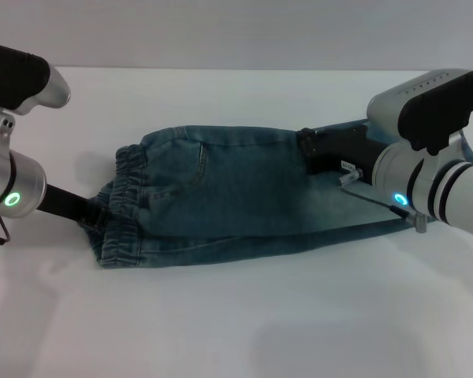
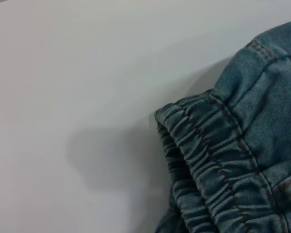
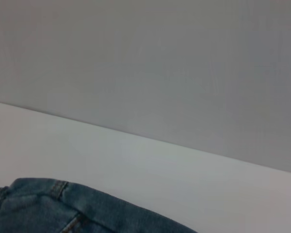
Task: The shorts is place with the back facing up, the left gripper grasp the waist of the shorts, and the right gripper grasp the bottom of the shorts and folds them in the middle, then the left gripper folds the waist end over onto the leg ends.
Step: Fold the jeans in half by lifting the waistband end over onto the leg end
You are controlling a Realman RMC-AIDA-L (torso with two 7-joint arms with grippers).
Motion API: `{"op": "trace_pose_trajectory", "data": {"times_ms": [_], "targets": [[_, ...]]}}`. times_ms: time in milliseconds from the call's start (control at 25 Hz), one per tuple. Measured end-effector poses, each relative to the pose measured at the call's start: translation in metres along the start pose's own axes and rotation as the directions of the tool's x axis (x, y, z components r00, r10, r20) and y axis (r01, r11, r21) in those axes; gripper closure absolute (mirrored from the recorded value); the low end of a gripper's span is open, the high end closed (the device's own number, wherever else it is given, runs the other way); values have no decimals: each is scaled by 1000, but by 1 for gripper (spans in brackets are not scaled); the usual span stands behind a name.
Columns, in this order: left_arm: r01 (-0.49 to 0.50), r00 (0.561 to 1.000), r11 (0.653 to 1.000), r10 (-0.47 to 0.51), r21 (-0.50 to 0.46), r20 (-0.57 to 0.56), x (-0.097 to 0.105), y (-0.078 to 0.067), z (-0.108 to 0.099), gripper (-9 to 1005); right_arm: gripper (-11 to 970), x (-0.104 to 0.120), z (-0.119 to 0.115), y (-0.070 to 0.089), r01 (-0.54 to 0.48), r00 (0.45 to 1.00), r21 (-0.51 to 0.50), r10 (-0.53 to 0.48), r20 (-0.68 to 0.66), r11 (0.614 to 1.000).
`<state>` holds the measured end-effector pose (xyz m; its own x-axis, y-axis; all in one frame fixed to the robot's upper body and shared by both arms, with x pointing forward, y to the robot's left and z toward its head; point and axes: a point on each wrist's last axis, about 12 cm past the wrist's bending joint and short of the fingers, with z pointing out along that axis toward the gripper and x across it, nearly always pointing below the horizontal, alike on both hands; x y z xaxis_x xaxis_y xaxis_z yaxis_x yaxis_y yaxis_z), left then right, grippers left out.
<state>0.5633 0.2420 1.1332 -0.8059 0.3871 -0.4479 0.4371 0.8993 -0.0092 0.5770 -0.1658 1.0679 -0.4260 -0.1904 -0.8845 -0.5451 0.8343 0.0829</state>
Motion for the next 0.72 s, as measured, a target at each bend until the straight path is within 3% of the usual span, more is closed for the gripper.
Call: {"op": "trace_pose_trajectory", "data": {"times_ms": [80,440,720], "targets": [[-1,1000,1000,1,4,0,0,0,0,713,953,0,0,0,-2,1000,1,2,0,1000],[7,999,999,-9,51,34,-3,-5,-1,955,952,3,-1,0,-8,1000,3,8,-3,1000],[5,997,998,-10,59,79,-5,-7,-10,951,951,3,-1,0,-9,1000,4,9,-4,1000]]}}
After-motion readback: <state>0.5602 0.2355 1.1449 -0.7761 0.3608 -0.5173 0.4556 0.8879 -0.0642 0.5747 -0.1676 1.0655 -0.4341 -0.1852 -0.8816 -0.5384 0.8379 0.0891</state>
